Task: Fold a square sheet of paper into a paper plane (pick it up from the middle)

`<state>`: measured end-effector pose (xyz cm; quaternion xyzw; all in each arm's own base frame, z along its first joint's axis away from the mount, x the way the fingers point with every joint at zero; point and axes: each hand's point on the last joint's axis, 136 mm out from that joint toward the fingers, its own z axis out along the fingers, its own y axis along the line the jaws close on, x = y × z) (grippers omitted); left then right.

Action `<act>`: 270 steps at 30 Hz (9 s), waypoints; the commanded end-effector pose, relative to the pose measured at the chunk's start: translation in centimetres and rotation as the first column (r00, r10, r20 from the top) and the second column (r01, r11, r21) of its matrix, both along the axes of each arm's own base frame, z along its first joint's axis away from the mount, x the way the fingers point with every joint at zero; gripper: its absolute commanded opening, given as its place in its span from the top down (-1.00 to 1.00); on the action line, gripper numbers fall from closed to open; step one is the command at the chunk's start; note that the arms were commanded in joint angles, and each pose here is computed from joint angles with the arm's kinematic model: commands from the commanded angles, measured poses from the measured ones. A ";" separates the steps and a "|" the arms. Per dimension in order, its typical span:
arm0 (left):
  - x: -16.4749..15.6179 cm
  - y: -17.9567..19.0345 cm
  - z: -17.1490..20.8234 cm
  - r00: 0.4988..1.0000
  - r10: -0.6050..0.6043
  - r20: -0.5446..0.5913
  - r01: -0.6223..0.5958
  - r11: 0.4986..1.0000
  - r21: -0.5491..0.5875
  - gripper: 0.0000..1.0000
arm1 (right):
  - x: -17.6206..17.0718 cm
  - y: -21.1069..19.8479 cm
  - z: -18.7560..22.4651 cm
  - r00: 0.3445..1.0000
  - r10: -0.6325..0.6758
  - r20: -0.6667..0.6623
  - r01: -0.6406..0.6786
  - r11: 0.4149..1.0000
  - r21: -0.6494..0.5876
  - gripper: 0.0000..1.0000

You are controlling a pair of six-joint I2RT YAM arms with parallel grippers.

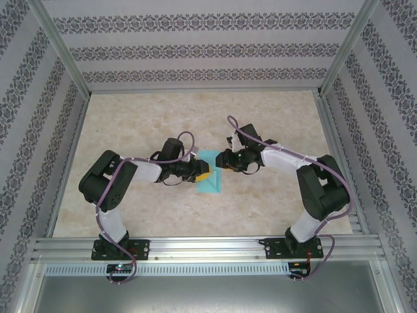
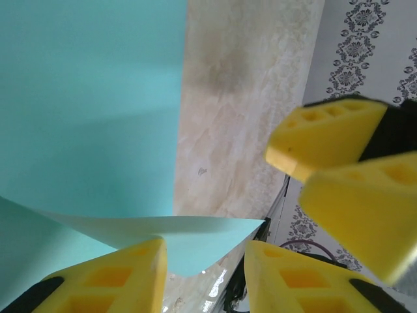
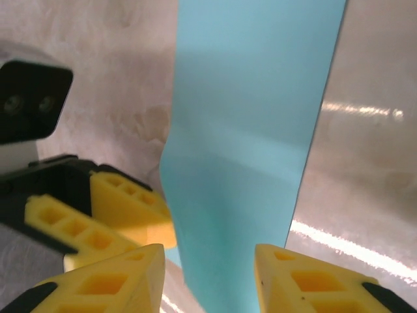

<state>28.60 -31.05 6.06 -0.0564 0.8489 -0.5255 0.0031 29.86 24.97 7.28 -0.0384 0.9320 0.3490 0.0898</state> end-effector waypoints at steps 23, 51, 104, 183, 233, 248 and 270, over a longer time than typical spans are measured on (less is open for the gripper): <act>0.9 -1.1 1.6 0.999 -0.003 0.051 0.006 0.999 -0.046 0.42 | -0.8 1.4 -1.7 0.993 0.116 0.015 -0.116 0.993 -0.034 0.90; 1.4 -2.6 1.4 0.998 -0.033 0.061 0.036 0.998 -0.046 0.43 | 0.9 0.4 -3.9 0.993 0.118 0.020 -0.114 0.984 -0.135 0.92; 0.9 -1.7 -2.7 0.999 -0.035 -0.009 0.035 0.997 0.067 0.51 | 0.6 -0.2 -6.2 0.993 0.107 -0.040 -0.112 0.978 -0.178 0.90; -1.6 2.8 -8.4 0.987 0.108 -0.122 -0.066 0.949 0.309 0.63 | -5.9 2.9 -5.9 0.978 0.182 -0.103 -0.195 0.972 -0.133 0.88; 0.0 1.0 -5.1 0.997 0.060 -0.045 -0.049 0.975 0.217 0.63 | -5.3 0.7 -6.8 0.983 0.133 -0.128 -0.153 0.975 -0.158 0.95; -2.2 -1.1 -3.9 1.000 0.019 -0.010 -0.016 0.973 0.230 0.69 | -5.5 0.0 -7.8 0.983 0.099 -0.155 -0.129 0.972 -0.195 1.00; 0.0 2.4 -5.5 0.988 0.154 0.034 -0.153 0.891 0.427 0.79 | -7.9 -3.9 -10.5 0.971 0.116 -0.211 -0.188 0.912 -0.366 1.00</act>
